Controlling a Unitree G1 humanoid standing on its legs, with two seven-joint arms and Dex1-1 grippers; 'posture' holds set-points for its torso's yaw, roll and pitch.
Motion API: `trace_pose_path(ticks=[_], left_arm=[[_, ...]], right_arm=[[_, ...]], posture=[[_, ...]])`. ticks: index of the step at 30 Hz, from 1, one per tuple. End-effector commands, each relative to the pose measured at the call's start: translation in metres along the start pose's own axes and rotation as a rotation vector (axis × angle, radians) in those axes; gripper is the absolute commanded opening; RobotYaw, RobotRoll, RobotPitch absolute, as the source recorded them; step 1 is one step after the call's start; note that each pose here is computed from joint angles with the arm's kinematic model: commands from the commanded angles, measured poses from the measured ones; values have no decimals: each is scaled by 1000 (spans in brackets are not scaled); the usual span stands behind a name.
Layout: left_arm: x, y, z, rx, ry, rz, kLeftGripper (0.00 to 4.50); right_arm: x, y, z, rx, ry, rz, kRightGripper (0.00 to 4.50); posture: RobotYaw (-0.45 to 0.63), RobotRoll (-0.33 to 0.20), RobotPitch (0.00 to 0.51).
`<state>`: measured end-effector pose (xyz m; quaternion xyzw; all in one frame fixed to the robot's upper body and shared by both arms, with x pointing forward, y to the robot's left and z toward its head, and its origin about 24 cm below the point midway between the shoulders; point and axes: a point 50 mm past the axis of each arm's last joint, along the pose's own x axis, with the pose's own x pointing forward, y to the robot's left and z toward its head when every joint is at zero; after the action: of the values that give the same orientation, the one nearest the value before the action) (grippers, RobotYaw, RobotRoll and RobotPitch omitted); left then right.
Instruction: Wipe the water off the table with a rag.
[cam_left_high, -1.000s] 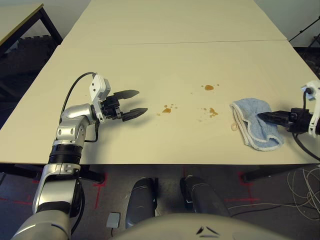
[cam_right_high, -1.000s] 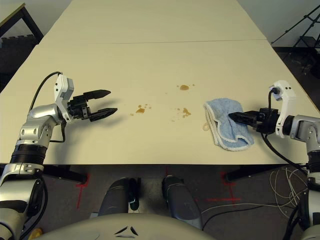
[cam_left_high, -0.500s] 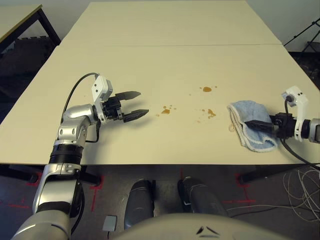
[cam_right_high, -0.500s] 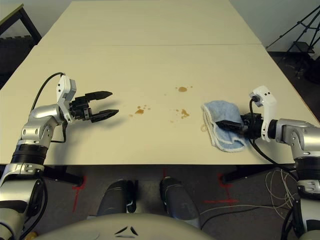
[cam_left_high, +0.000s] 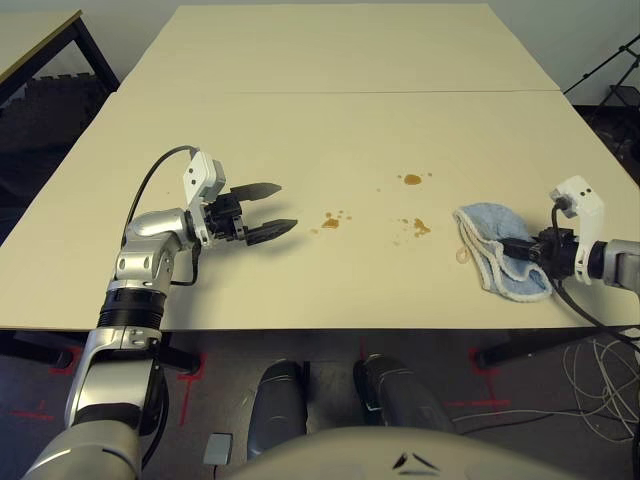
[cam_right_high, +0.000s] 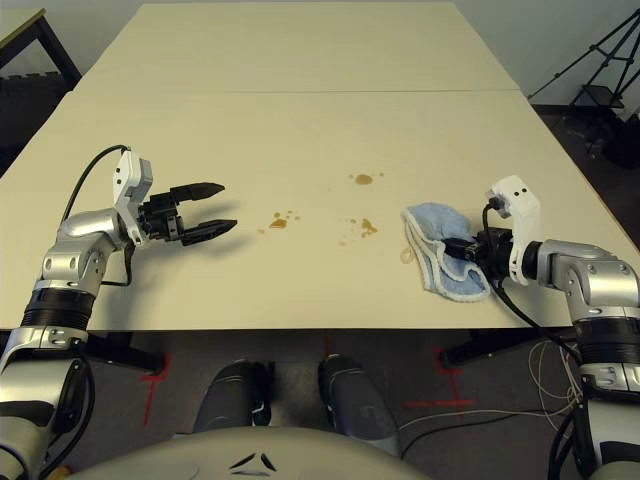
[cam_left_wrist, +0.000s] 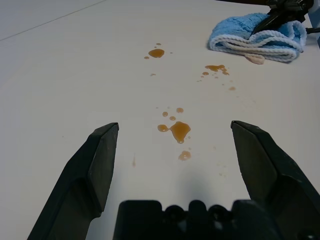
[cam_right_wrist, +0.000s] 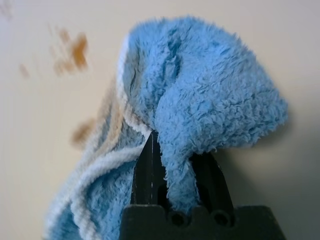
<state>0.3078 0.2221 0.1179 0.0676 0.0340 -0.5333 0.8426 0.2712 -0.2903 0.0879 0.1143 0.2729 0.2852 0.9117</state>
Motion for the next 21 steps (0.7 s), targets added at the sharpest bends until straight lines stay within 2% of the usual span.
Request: trace_pose_path(ticks=[1, 6, 13, 19, 21], left_arm=[[-4, -2, -2, 2, 33, -7, 4500], [-5, -1, -2, 3, 37, -6, 4500], [-9, 0, -1, 8, 54, -11, 4500], [-8, 0, -1, 5, 56, -19, 4500], [-9, -1, -1, 5, 60, -22, 4500]], right_arm=[[5, 18, 5, 24, -46, 66, 67], [19, 29, -12, 27, -13, 36, 67], [30, 30, -27, -30, 46, -47, 67], [53, 49, -30, -59, 53, 8, 67], [66, 64, -33, -77, 60, 46, 67]], posture=[[-225, 0, 121], [-226, 0, 120], [-225, 0, 119], [-220, 0, 115], [-220, 0, 115]])
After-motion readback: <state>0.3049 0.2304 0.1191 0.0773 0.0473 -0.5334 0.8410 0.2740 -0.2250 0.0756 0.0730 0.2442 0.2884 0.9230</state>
